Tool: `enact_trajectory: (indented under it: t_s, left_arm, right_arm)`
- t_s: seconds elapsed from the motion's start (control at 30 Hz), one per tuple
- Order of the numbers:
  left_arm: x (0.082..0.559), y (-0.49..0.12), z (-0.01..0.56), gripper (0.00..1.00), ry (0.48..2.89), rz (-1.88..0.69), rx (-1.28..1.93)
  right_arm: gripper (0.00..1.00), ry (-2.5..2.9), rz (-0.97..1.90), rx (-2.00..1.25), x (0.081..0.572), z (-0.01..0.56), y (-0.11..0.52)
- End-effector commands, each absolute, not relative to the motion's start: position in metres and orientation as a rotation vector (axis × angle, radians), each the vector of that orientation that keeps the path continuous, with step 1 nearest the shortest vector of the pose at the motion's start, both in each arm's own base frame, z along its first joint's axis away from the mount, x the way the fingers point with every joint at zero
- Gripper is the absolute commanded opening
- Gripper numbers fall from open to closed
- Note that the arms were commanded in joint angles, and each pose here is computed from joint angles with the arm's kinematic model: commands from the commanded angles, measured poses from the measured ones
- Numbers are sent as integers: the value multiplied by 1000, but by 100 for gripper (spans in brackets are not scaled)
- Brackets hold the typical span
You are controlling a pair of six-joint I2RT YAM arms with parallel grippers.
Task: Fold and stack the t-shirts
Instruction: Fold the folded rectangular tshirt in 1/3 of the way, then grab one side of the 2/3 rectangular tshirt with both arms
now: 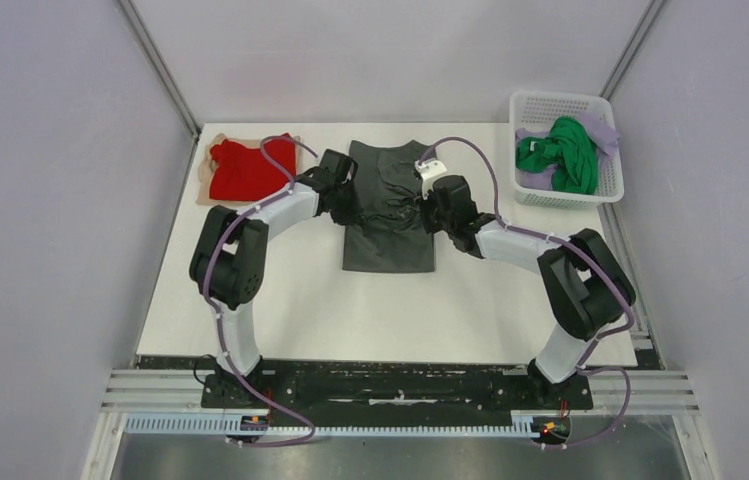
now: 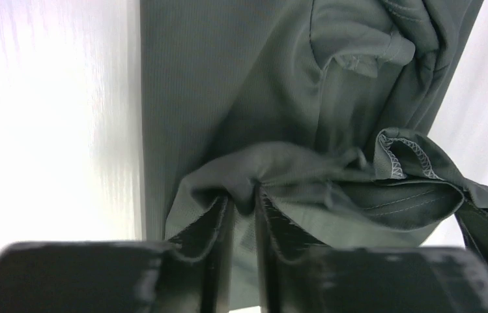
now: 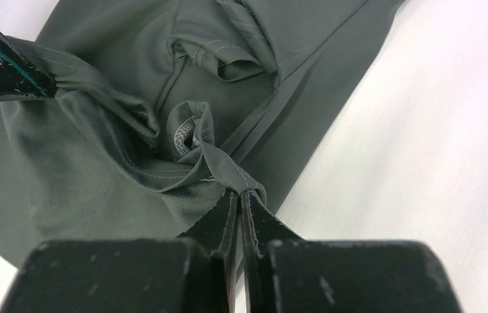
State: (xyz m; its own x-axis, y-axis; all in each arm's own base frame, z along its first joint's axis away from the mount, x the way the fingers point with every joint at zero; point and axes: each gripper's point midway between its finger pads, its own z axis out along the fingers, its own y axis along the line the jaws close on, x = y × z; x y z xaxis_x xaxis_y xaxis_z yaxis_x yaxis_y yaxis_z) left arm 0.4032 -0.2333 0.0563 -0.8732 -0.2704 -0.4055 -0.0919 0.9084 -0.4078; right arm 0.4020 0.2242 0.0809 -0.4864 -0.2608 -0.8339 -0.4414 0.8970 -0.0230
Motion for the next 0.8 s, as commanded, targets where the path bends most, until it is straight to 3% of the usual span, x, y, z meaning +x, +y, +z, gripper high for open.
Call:
enact_trajectory:
  t_s: [0.0, 0.03, 0.1, 0.13, 0.2, 0.23, 0.37, 0.6, 0.77]
  left_arm:
    - [430, -240, 73, 32, 2542, -569, -199]
    - [432, -239, 73, 50, 2544, -567, -191]
    - [442, -233, 82, 60, 2533, -562, -195]
    - [448, -230, 90, 68, 2513, -574, -201]
    - [455, -226, 110, 99, 2470, -601, -194]
    - [455, -225, 119, 100, 2449, -602, -183]
    - [440, -219, 131, 100, 2424, -610, -170]
    - [379, -200, 103, 100, 2515, -601, -210]
    - [338, -185, 79, 100, 2570, -588, -253]
  right_arm:
    - [11, 2026, 248, -475, 431, 101, 230]
    - [16, 2024, 238, -460, 437, 100, 229]
    - [33, 2027, 211, -412, 450, 99, 223]
    - [58, 2032, 212, -397, 456, 99, 221]
    - [91, 2025, 224, -370, 464, 107, 220]
    - [98, 2017, 230, -367, 464, 112, 220]
    - [98, 1997, 245, -360, 448, 121, 213]
    - [98, 2101, 227, -173, 399, 99, 176]
    - [98, 2136, 388, -181, 356, 84, 181]
